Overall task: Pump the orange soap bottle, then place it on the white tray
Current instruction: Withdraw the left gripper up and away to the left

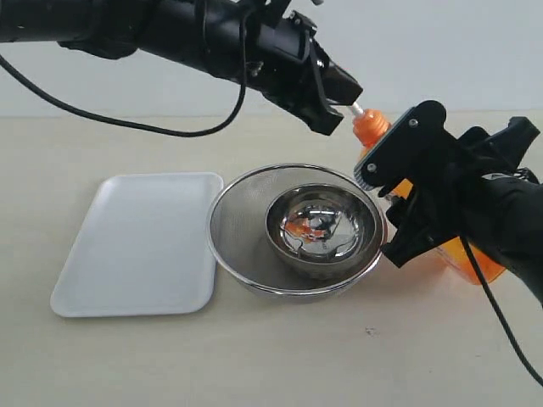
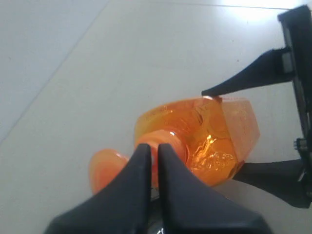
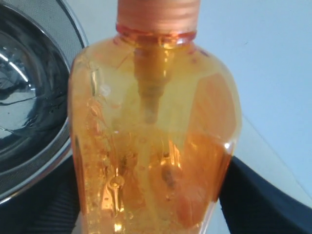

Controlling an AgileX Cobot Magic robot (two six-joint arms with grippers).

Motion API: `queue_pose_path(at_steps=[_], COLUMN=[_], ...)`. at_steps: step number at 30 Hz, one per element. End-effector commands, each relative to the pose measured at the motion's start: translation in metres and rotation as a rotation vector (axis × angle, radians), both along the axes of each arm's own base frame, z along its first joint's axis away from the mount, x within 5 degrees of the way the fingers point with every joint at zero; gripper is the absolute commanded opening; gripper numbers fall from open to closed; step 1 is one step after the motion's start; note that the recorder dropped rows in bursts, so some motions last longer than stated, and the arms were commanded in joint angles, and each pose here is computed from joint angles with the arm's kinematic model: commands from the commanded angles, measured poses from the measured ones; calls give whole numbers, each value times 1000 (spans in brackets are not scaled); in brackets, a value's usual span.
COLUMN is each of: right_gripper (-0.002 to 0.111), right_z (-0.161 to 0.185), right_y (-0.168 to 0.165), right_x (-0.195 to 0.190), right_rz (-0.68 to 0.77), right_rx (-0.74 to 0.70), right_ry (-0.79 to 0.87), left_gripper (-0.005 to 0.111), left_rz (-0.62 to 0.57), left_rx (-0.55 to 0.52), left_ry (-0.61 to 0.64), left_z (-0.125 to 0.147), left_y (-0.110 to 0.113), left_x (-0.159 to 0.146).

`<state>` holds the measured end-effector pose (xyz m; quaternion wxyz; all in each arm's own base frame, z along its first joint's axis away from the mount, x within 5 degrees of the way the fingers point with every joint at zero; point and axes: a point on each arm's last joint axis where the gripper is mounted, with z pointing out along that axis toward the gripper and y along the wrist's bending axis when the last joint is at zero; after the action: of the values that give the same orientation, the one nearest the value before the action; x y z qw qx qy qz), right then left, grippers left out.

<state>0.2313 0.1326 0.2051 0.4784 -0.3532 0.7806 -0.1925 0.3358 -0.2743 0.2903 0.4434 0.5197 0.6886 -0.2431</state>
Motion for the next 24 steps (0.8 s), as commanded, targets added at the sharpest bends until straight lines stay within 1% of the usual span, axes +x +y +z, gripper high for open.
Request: queue_pose_path(at_steps=[1, 3, 8, 10, 12, 13, 14, 15, 16, 17, 18, 19, 20, 21, 22, 24], right_gripper=[0, 0, 0, 0, 0, 0, 0, 0, 0, 0, 0, 0, 0, 0, 0, 0], right_z=[17, 17, 17, 17, 17, 17, 17, 17, 17, 17, 17, 17, 18, 18, 18, 18], right_y=[-2, -2, -2, -2, -3, -3, -3, -3, -3, -3, -2, -2, -2, -2, -2, -1], right_x=[4, 4, 4, 4, 4, 4, 4, 4, 4, 4, 4, 4, 4, 4, 4, 4], right_rz=[-12, -20, -33, -41, -49, -51, -55, -58, -61, -62, -63, -66, -63, -60, -63, -66], right_rx=[-32, -23, 2, 20, 34, 34, 43, 48, 58, 60, 66, 73, 79, 80, 90, 101], right_ry=[-104, -106, -107, -106, -109, -111, -110, -110, -111, -111, -110, -110, -115, -115, -116, -117], left_gripper=[5, 5, 5, 5, 5, 5, 5, 5, 5, 5, 5, 5, 5, 5, 5, 5], left_rz=[13, 28, 107, 180, 230, 246, 261, 281, 296, 297, 268, 266, 270, 272, 285, 295], left_rx=[-8, 17, -14, -72, -143, -173, -231, -277, -357, -381, -394, -404, -418, -423, -450, -471], left_ry=[-55, -44, -82, -103, -135, -139, -173, -172, -189, -204, -258, -261, -253, -249, -225, -150], left_z=[40, 51, 62, 68, 74, 76, 79, 79, 79, 78, 70, 65, 53, 46, 38, 21], left_y=[17, 31, 55, 71, 89, 95, 109, 116, 131, 137, 150, 157, 167, 171, 178, 182], left_x=[-15, -21, -42, -61, -87, -95, -118, -130, -153, -163, -187, -198, -215, -223, -234, -241])
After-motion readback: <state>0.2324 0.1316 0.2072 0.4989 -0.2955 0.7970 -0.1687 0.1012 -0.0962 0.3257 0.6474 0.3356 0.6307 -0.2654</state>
